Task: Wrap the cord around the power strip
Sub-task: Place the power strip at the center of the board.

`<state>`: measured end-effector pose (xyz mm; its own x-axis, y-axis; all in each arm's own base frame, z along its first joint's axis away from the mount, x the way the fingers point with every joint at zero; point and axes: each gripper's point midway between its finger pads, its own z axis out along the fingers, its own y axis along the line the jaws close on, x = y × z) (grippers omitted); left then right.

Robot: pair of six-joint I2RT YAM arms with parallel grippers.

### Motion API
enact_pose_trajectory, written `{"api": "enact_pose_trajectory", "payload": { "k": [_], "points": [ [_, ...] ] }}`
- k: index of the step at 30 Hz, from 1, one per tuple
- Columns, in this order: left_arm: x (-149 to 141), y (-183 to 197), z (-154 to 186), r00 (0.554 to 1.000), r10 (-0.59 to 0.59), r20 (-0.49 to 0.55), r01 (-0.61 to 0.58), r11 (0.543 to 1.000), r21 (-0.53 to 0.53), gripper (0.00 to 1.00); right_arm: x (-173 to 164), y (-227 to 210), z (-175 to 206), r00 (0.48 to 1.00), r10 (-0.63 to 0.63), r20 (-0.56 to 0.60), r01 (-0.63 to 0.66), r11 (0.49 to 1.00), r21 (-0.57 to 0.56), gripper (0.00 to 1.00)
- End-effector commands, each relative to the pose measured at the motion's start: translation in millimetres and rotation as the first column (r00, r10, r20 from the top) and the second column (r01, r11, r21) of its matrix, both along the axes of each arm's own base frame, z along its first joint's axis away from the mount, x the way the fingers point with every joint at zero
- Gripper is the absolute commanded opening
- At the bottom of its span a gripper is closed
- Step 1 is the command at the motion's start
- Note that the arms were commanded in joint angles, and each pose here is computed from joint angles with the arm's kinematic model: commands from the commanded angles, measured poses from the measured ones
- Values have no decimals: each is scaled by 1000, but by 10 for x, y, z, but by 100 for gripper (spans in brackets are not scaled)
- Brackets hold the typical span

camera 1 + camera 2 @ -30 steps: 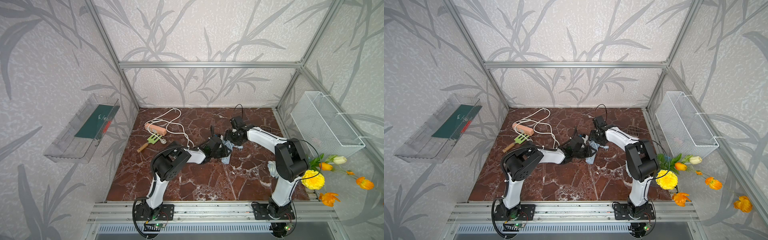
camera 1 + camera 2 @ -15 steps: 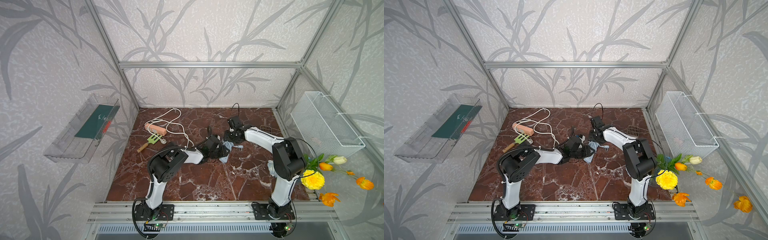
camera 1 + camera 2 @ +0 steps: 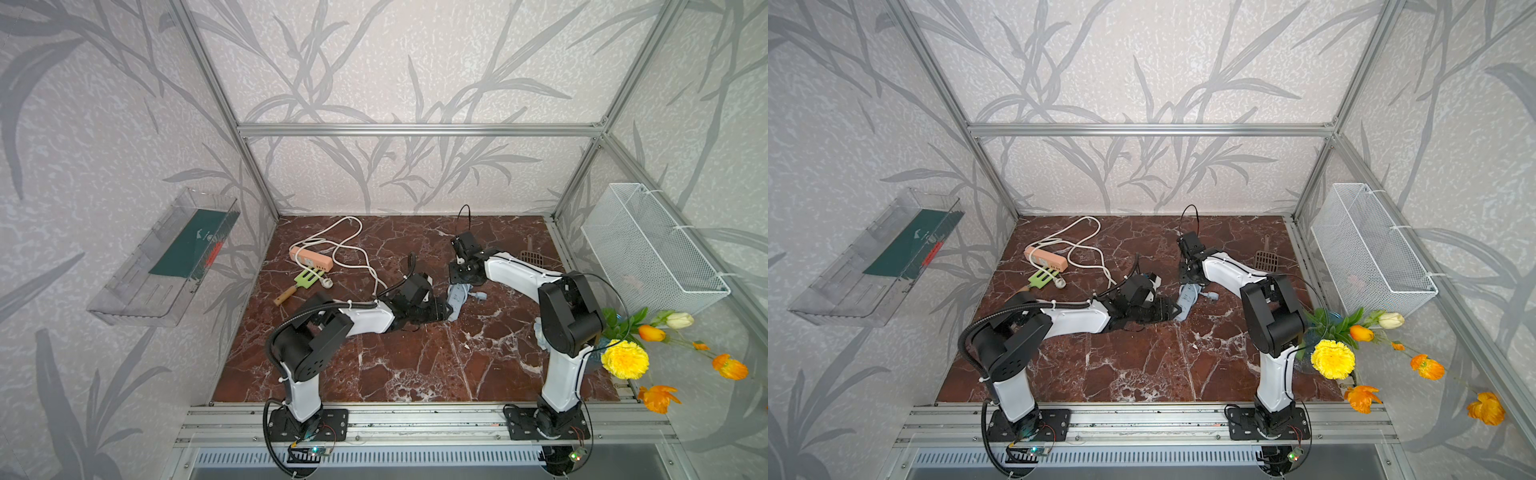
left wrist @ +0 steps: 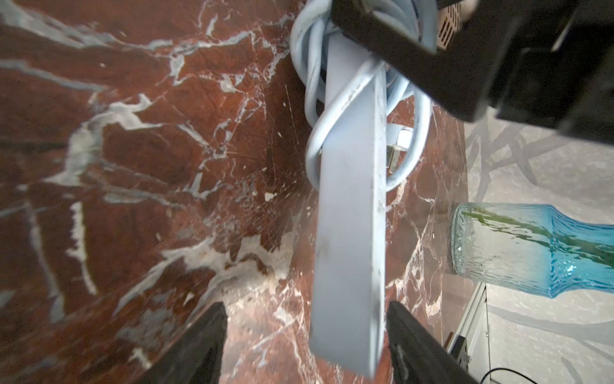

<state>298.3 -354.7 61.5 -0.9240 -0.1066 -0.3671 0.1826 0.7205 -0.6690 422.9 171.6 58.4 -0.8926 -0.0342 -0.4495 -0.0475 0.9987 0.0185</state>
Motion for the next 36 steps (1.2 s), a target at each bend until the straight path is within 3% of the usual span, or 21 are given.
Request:
{"api": "enact_pose_trajectory", "payload": {
  "k": [1, 7, 13, 19, 24, 30, 36],
  "points": [
    [-61, 88, 178, 998, -41, 54, 40, 999, 10, 75, -359, -317, -342, 988, -3, -154, -24, 984, -177, 55],
    [37, 531, 303, 996, 37, 83, -40, 999, 37, 73, -388, -329, -254, 989, 55, -141, -93, 956, -278, 56],
    [250, 1058, 668, 975, 119, 187, -137, 987, 88, 72, -457, -639, -256, 984, 65, -165, -135, 880, -455, 57],
    [349, 1521, 923, 944, 191, 268, -241, 956, 166, 72, -535, -883, -286, 981, 62, -186, -155, 830, -536, 58],
    [373, 2009, 1081, 911, 248, 329, -340, 904, 260, 73, -542, -1113, -197, 981, 41, -192, -153, 773, -615, 59],
    [426, 2779, 1237, 857, 380, 348, -501, 774, 389, 73, -496, -1200, 53, 985, 25, -173, -137, 725, -675, 66],
    [473, 3465, 1338, 791, 473, 387, -611, 592, 525, 76, -410, -640, 512, 986, 129, -108, -167, 834, -526, 86]
  ]
}}
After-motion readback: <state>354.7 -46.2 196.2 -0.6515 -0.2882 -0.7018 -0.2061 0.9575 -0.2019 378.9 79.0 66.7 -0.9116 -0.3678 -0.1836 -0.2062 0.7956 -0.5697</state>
